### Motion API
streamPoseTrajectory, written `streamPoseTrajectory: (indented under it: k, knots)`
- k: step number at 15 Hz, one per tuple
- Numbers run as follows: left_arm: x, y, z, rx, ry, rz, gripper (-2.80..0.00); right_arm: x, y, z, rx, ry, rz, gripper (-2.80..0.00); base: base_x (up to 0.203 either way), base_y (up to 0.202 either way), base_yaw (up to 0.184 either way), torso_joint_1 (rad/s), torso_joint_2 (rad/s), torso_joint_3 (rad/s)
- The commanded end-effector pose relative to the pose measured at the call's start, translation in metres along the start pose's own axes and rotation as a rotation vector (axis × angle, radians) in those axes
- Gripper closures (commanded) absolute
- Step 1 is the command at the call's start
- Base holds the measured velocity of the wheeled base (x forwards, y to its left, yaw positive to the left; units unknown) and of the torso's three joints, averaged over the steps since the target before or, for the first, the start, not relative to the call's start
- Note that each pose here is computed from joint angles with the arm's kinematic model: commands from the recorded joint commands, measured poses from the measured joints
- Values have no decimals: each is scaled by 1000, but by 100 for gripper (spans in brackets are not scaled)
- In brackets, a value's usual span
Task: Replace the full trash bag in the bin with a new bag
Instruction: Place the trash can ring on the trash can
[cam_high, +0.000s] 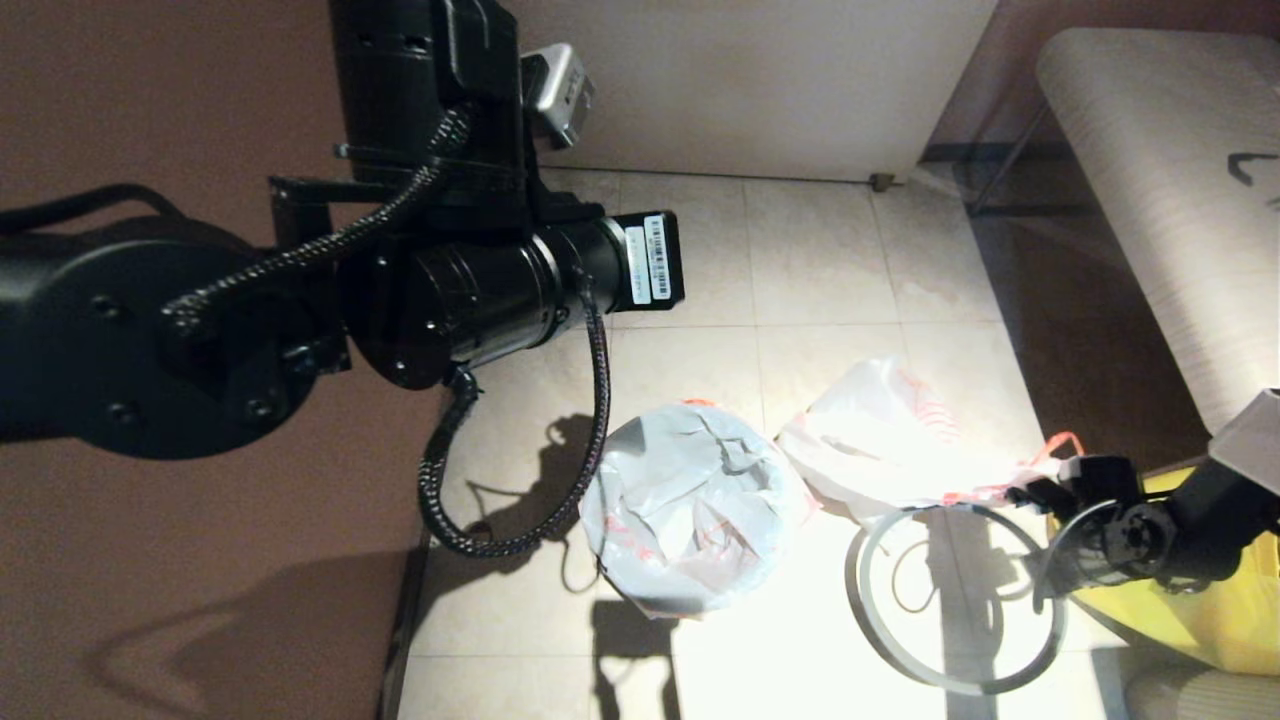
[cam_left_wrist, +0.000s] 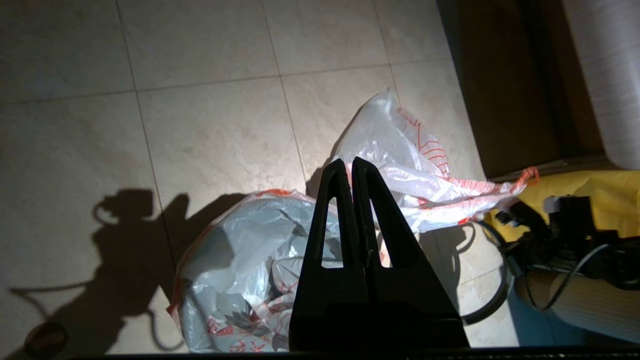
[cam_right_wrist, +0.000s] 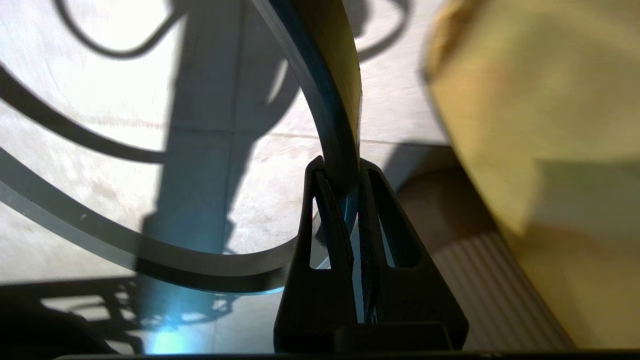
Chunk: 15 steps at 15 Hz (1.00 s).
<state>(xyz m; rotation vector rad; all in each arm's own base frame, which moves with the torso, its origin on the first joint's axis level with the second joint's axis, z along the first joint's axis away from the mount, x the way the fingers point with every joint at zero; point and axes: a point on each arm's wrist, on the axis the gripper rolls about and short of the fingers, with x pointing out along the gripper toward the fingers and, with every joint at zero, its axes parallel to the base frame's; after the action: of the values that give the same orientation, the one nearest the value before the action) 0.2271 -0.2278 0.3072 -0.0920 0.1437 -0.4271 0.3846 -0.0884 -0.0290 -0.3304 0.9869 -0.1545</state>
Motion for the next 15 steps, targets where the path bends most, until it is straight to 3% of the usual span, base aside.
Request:
streamPoseTrajectory:
  k: [1,4,8,9,11,13,15]
  knots:
    - [-28,4,19,-24,-62,-15,0,-66,-23,24,77,-141,-71,0,0,0,0,0,0,0]
    - [-43,9,30,-36,-97,-18,0,-132,-47,32,180,-271,-155,0,0,0,0,0,0,0]
    - [-54,9,34,-41,-111,-32,0,-224,-64,31,237,-389,-204,0,0,0,0,0,0,0]
    - [-57,10,36,-44,-118,-34,0,-241,-63,27,247,-387,-184,0,0,0,0,0,0,0]
    - [-61,12,38,-46,-126,-35,0,-266,-56,22,283,-373,-60,0,0,0,0,0,0,0]
    - [-66,13,40,-50,-135,-37,0,-285,-39,42,352,-418,75,0,0,0,0,0,0,0]
    - [-66,13,40,-50,-137,-36,0,-296,-20,62,393,-408,183,0,0,0,0,0,0,0]
